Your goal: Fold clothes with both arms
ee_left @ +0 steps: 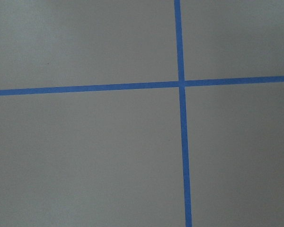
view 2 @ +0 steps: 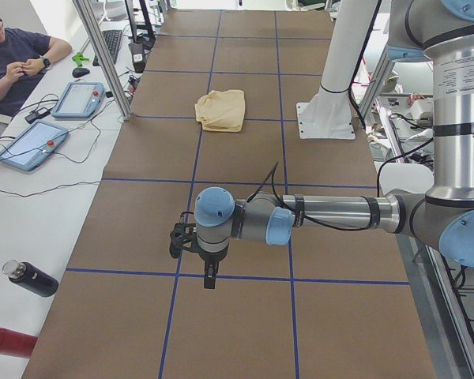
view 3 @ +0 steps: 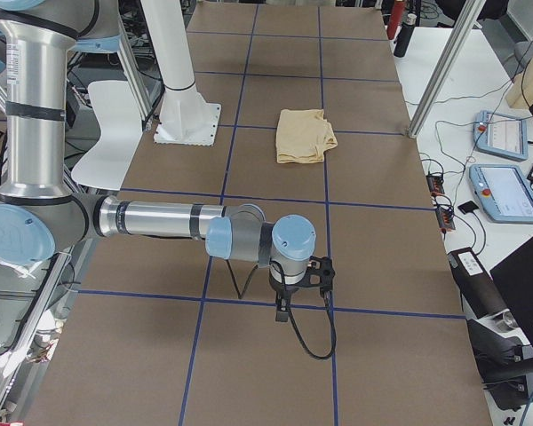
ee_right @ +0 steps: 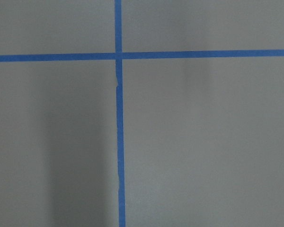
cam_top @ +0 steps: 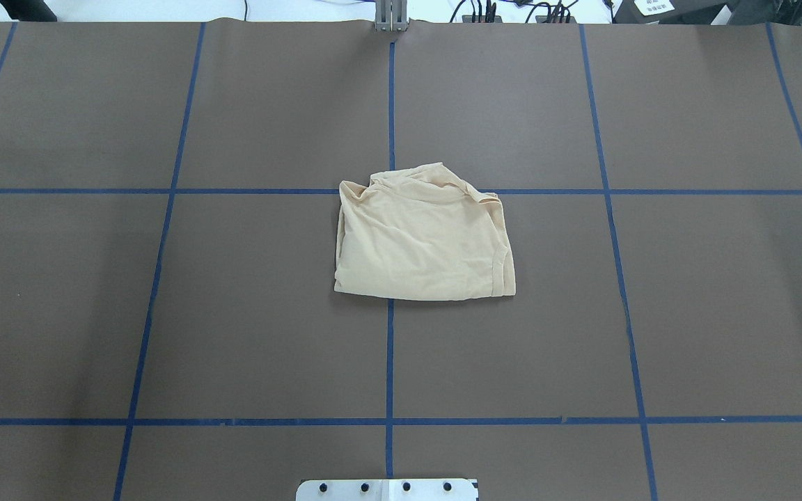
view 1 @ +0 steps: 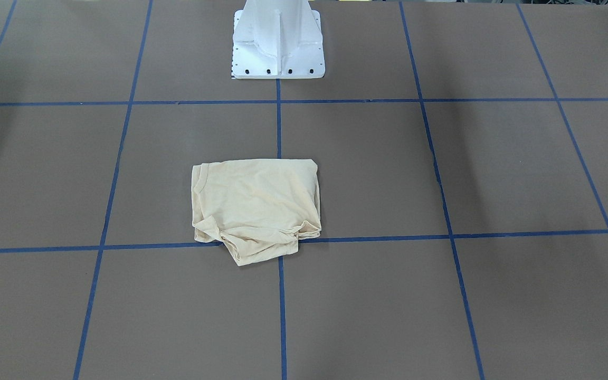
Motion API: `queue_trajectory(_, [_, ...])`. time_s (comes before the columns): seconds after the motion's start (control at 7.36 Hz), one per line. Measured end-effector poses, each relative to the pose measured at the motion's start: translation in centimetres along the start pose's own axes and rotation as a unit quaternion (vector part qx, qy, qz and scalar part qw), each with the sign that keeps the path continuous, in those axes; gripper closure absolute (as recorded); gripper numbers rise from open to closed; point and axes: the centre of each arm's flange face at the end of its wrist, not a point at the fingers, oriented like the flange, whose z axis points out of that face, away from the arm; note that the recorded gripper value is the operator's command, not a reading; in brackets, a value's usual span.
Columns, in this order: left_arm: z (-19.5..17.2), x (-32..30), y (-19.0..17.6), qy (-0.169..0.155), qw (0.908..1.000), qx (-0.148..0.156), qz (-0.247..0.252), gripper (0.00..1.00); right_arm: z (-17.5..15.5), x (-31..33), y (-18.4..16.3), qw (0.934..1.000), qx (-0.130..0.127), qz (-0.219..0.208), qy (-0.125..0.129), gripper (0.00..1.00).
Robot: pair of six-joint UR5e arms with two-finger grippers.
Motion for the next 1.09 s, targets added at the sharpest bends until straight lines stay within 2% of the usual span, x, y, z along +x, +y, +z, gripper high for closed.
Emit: queue_trajectory(1.09, [-0.14, 0.17, -0.23, 0.001, 1.0000, 0.002, 0.003, 0.00, 0.09, 0.09, -0.01, 1.0000, -0.001, 0.002, 0.000, 0.00])
